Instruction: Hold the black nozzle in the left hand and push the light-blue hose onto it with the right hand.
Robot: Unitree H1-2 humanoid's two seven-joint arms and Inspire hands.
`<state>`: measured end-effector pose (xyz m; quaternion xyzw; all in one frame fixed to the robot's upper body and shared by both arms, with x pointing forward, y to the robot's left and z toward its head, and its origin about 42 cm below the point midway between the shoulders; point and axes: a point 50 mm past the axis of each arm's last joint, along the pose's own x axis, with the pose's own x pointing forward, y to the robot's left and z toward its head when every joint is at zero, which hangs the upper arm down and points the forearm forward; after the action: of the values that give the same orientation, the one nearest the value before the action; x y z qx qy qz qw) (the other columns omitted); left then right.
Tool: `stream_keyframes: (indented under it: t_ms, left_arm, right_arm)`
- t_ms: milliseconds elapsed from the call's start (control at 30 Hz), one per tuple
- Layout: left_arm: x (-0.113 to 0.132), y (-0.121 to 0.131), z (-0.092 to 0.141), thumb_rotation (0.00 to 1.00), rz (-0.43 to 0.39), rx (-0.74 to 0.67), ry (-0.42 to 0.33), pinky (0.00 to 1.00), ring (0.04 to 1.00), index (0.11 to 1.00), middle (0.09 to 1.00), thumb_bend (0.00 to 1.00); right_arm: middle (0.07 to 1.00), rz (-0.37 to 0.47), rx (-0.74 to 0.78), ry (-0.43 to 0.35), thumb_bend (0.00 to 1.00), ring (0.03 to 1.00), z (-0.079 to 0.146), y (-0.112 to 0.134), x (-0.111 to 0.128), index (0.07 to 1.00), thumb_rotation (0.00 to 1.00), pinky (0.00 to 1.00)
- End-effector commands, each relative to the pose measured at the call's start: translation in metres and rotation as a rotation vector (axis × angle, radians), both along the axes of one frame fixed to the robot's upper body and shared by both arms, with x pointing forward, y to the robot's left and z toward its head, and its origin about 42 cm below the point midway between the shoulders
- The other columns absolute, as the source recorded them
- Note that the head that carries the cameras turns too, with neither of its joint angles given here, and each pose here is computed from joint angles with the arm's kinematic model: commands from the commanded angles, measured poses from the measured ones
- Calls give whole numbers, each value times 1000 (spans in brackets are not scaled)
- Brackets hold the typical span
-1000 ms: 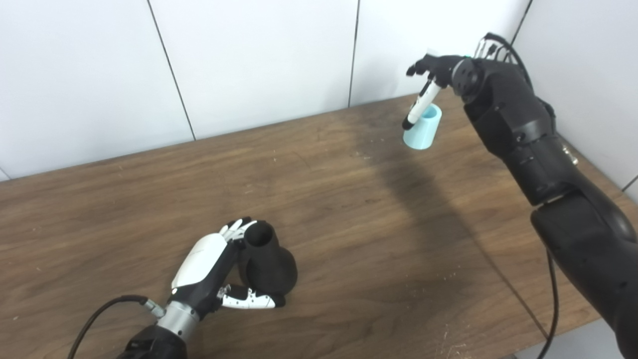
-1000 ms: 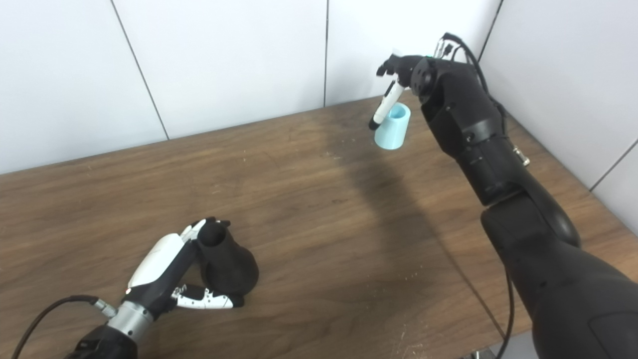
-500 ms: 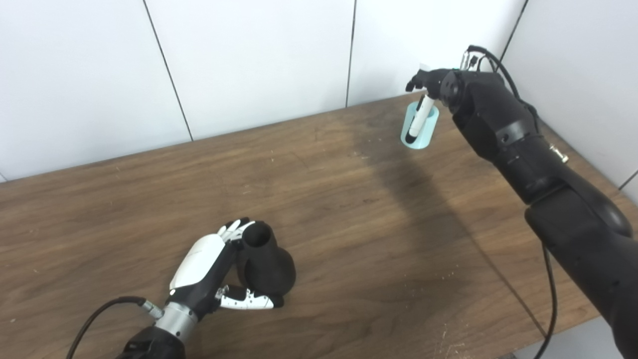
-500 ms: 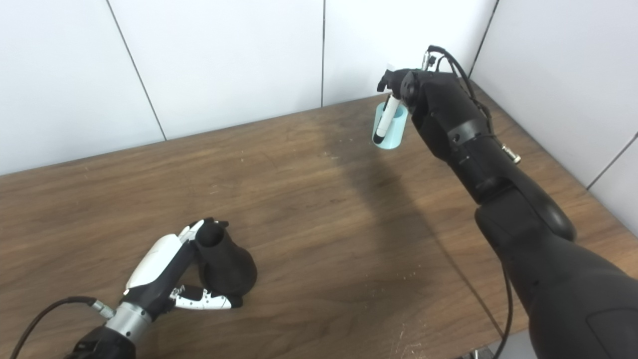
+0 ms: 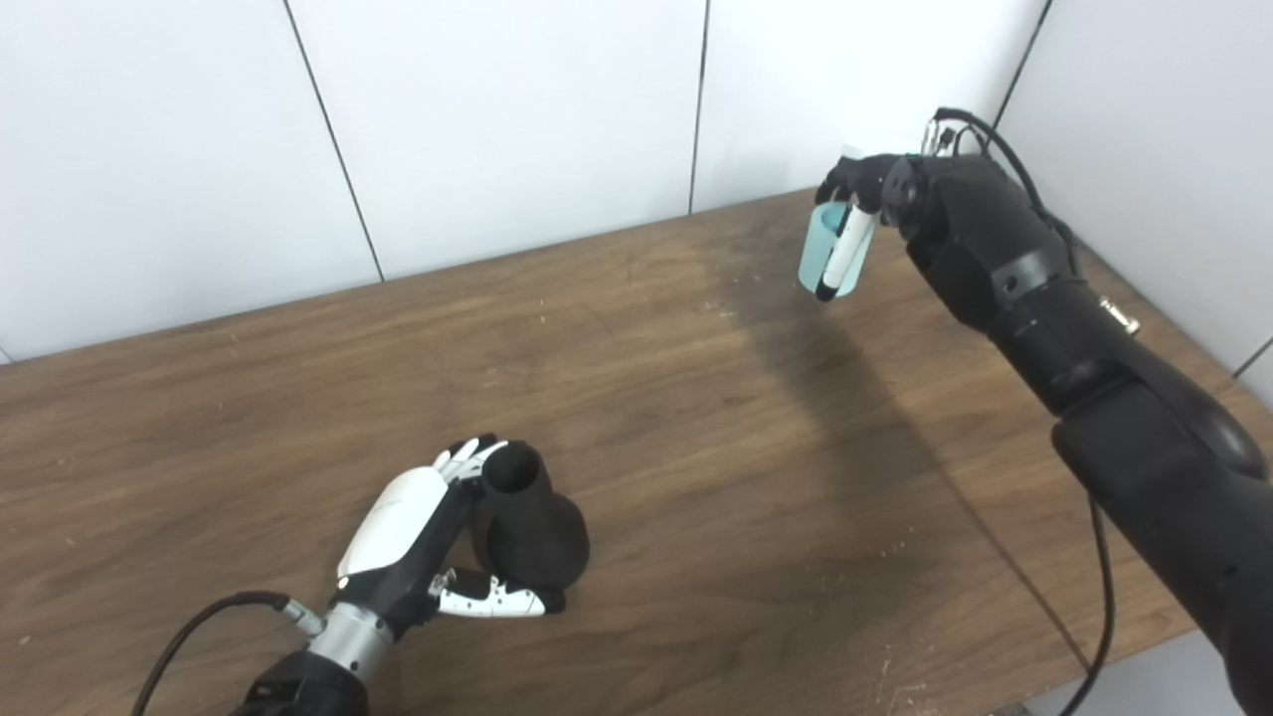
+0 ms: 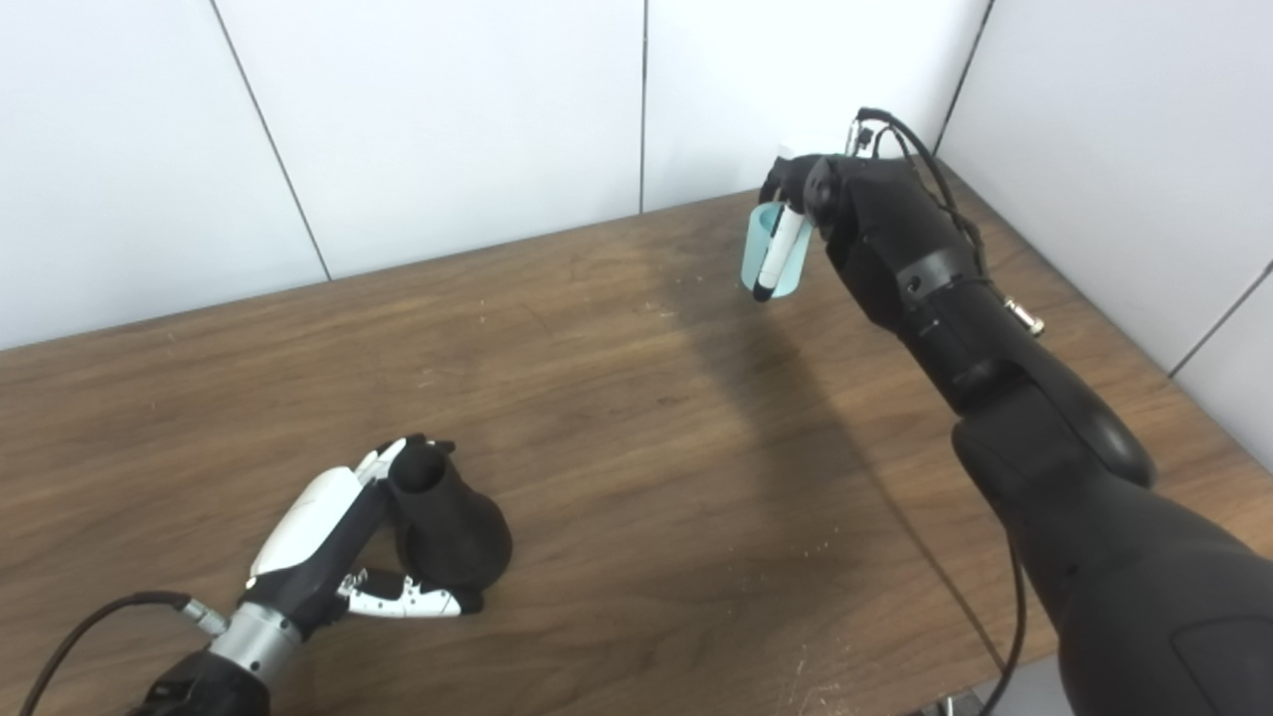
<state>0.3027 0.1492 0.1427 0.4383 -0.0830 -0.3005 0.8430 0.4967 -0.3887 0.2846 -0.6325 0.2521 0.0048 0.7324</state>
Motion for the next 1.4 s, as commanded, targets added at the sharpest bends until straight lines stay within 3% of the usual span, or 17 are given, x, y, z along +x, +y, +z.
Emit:
stream_keyframes:
  t_ms: [0, 667, 1367]
  left_arm:
    - [-24, 35, -58, 48, 41, 206, 250, 1000, 1000, 483, 907, 523]
    - [-26, 39, -58, 48, 36, 212, 249, 1000, 1000, 483, 907, 523]
    - [-27, 37, -57, 48, 31, 218, 251, 1000, 1000, 483, 901, 523]
  right_arm:
    - [858, -1, -23, -104, 992, 796, 36, -7, 4, 829, 111, 705]
    - [808, -4, 6, -120, 965, 752, 23, -4, 2, 777, 22, 701]
    - [759, 32, -49, -159, 907, 703, 19, 5, 4, 730, 21, 626]
